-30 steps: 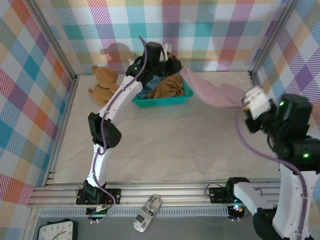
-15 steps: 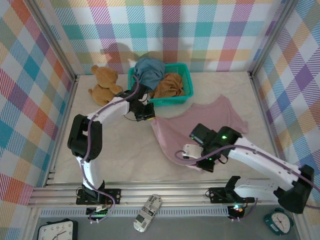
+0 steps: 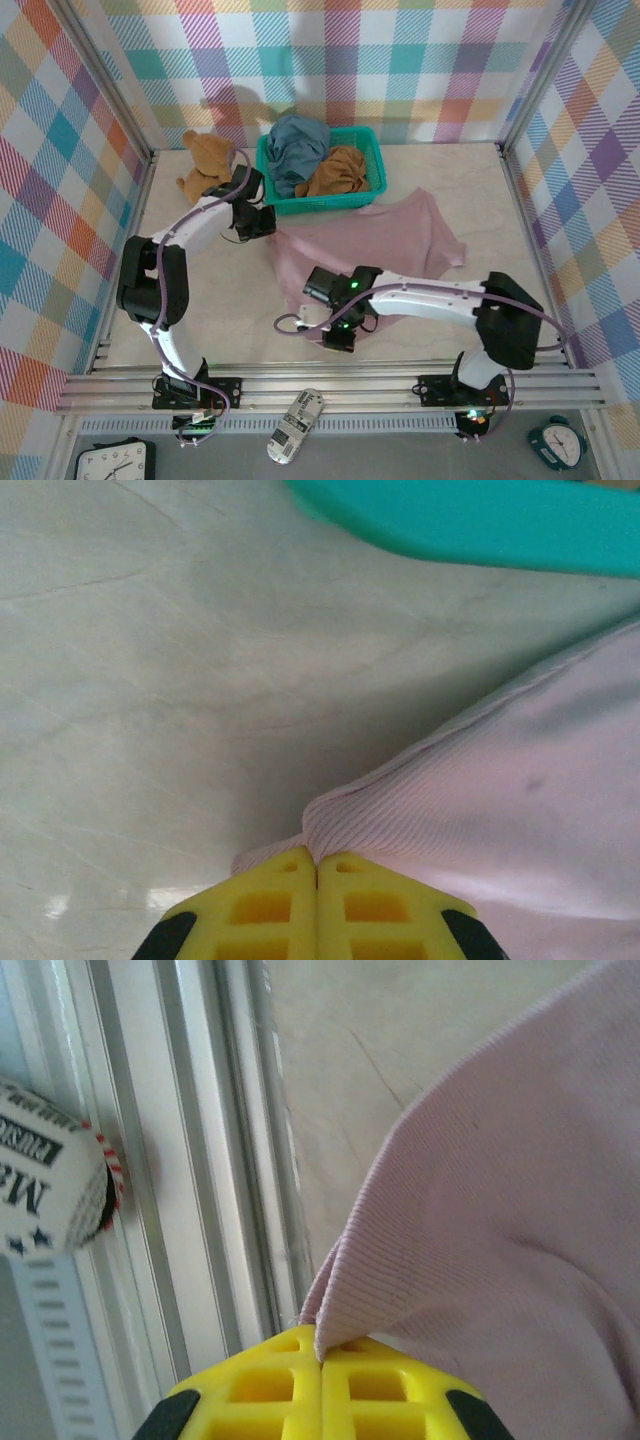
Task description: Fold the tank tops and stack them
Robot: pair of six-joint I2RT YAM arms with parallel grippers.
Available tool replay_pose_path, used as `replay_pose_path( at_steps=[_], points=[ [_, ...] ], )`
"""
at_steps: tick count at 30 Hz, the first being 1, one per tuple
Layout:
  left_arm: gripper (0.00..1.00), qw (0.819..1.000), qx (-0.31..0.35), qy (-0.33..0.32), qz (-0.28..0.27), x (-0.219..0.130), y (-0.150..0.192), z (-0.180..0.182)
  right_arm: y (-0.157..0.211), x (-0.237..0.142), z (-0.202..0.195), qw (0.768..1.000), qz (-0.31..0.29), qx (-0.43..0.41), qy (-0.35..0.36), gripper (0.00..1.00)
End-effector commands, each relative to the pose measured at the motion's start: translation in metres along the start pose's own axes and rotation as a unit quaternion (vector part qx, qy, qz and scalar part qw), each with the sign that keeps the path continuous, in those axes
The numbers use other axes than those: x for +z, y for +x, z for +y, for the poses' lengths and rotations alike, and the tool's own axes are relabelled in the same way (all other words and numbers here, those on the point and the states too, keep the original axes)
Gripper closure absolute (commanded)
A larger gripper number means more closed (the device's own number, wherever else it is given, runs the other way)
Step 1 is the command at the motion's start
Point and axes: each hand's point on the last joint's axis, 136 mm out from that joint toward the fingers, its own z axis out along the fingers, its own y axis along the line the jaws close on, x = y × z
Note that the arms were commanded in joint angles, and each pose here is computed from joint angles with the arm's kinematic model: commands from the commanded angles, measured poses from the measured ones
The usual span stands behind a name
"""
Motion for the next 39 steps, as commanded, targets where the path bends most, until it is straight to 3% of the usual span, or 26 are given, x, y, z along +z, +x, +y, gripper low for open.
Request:
replay_pose_path(
  at_steps=[1,13,15,19,20,24,25,32,35,39],
  points=[
    [1.00,0.999,0.006,-0.044,0.016,0.011,0.001,0.033,-0.029,0.005,0.011,0.998,-0.048,0.011,-0.033,1.00],
    [1.00,0.989,0.045,-0.141,0.003,0.013,-0.025,0.072,-0.070,-0.012,0.035,0.981,-0.167,0.004,-0.104,1.00],
    [1.00,0.987,0.046,-0.155,-0.002,0.011,-0.028,0.077,-0.070,-0.004,0.040,0.980,-0.150,0.005,-0.127,1.00],
    [0.94,0.986,0.047,-0.161,0.011,0.016,-0.023,0.081,-0.059,0.023,0.026,0.991,-0.087,0.010,-0.102,0.94],
    [0.91,0.986,0.048,-0.162,0.016,0.017,-0.021,0.081,-0.059,0.025,0.023,0.992,-0.084,0.009,-0.094,0.91],
    [0.78,0.981,0.050,-0.184,0.020,0.009,-0.016,0.090,-0.064,0.010,0.019,0.992,-0.096,0.013,-0.084,0.53],
    [0.72,0.980,0.050,-0.194,0.019,0.005,-0.015,0.093,-0.068,0.000,0.018,0.990,-0.113,0.023,-0.084,0.48],
    [0.45,0.983,0.035,-0.177,0.008,-0.029,-0.014,0.082,-0.047,-0.061,-0.013,0.967,-0.195,0.158,-0.038,0.37],
    [0.39,0.990,0.022,-0.141,0.016,-0.049,-0.001,0.068,-0.003,-0.075,-0.059,0.925,-0.194,0.323,0.041,0.36],
    [0.34,0.996,0.007,-0.073,0.041,-0.072,0.035,0.038,0.083,-0.090,-0.096,0.805,-0.168,0.559,0.107,0.40]
  ],
)
